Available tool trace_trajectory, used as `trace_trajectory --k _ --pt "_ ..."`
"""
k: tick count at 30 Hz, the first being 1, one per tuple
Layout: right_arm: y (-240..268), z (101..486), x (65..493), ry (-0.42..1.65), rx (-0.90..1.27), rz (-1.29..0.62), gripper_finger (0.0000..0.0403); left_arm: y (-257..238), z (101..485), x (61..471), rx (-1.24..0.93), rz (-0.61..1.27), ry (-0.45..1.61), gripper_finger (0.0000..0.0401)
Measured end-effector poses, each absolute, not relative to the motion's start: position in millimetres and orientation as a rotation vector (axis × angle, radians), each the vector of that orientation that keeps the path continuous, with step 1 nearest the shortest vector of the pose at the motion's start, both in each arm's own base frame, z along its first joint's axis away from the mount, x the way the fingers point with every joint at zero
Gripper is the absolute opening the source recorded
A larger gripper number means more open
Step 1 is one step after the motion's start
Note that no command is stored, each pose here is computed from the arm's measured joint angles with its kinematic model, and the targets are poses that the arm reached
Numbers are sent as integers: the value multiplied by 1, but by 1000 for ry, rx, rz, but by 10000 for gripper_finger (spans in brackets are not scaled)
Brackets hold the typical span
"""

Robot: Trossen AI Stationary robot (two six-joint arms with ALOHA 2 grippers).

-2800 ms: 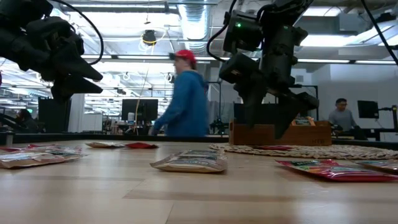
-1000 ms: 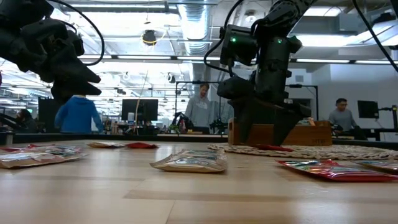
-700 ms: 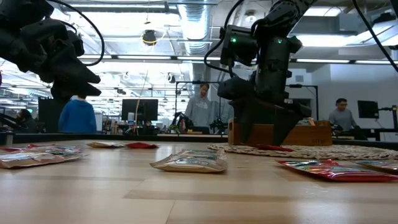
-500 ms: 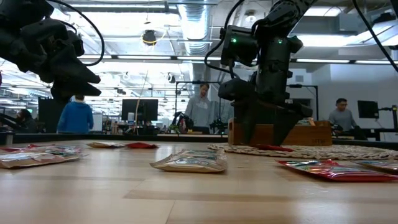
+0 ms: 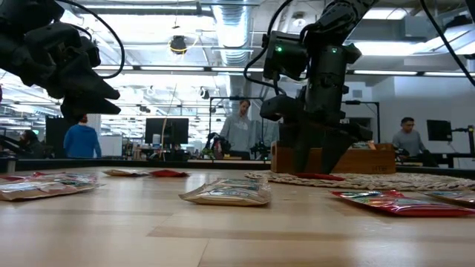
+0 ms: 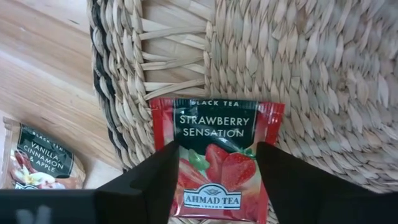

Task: Pick & Place Tea
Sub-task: Put the red tea pack into the middle compartment of the brown organizer

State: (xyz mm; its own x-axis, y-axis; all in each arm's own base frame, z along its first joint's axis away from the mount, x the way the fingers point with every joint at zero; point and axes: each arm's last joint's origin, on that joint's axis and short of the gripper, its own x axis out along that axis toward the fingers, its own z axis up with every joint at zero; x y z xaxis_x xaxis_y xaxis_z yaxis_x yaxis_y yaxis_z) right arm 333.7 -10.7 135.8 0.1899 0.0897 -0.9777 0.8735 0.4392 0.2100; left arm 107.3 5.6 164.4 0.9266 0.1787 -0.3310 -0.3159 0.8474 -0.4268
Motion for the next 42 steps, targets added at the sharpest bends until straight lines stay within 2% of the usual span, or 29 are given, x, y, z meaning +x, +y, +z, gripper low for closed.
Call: trace_trajectory --k 9,14,19,26,29,37,42 --pt "-10 136 334 1276 968 -675 135 6 164 107 -496 265 286 188" --pt "-10 136 335 1274 964 -662 119 6 164 107 -495 264 286 188" --pt "-10 136 335 1271 972 -665 140 6 164 107 -495 264 286 188" --pt "-10 138 336 1272 987 -629 214 6 164 107 -489 264 287 188" --pt "-9 143 338 1284 990 -629 232 6 164 107 -477 262 288 188" --pt "-7 171 352 1265 949 -570 228 6 164 107 -476 263 289 188" --pt "0 172 351 1298 905 -561 214 6 164 107 -475 264 295 188"
